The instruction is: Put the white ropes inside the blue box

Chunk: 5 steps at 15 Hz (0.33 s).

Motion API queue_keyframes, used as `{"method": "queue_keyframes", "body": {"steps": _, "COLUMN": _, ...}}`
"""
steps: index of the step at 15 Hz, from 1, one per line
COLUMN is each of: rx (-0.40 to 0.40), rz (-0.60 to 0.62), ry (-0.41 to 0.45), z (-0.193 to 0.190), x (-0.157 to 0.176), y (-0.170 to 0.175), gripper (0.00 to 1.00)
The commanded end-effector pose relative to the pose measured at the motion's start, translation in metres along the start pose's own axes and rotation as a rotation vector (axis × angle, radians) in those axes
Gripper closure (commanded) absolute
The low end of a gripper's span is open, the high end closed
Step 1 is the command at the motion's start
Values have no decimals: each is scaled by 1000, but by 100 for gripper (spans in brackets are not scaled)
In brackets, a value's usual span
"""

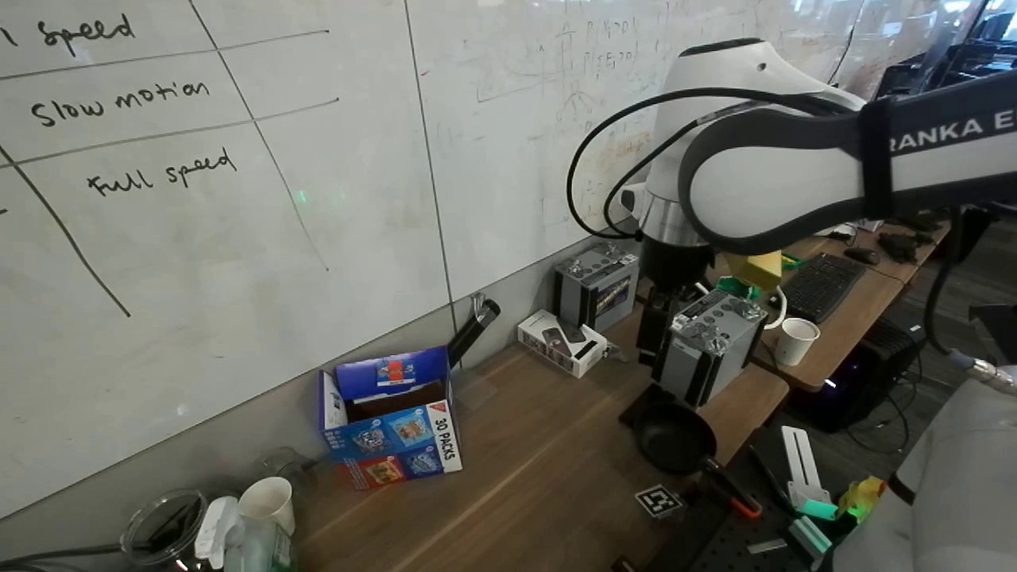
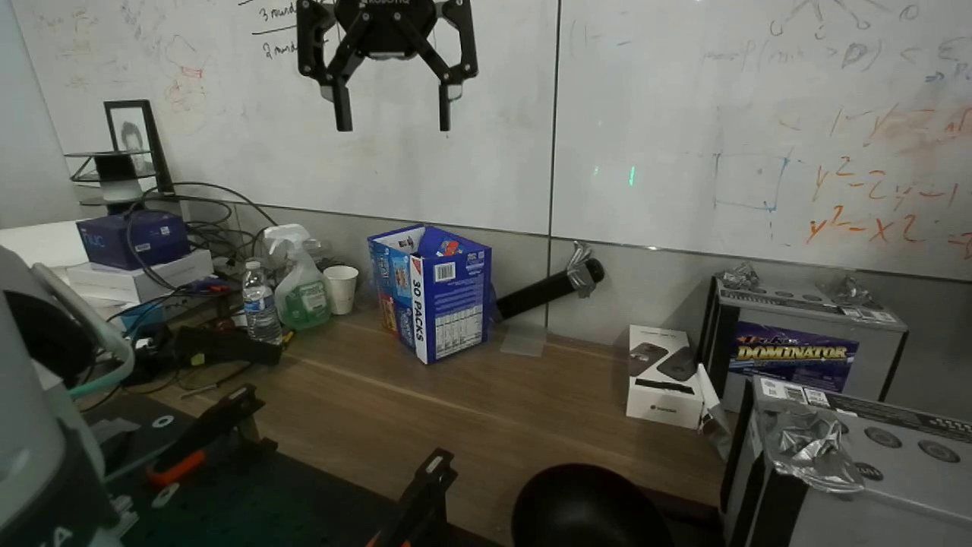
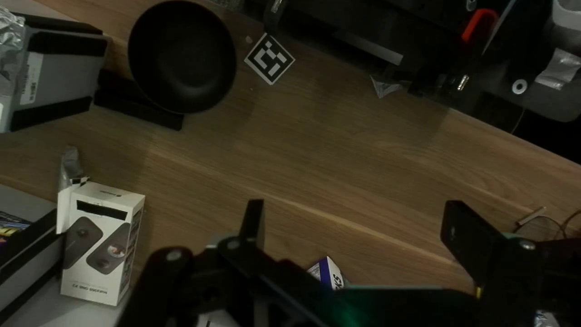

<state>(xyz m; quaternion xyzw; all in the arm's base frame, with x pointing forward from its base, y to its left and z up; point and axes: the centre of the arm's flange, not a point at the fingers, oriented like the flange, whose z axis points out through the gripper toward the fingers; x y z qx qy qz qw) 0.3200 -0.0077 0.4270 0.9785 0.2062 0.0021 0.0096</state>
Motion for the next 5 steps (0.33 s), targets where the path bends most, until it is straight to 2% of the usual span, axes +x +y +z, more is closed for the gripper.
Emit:
{"method": "queue_keyframes", "body": {"steps": 1, "rx": -4, "rz": 0, "ry": 7, "z": -1, "x": 1, "y": 0, "gripper": 0}}
{"method": "queue_keyframes", "body": {"steps": 5, "rx": -7, "rz": 1, "ry": 12, "z": -1, "x": 2, "y": -1, "gripper": 0}}
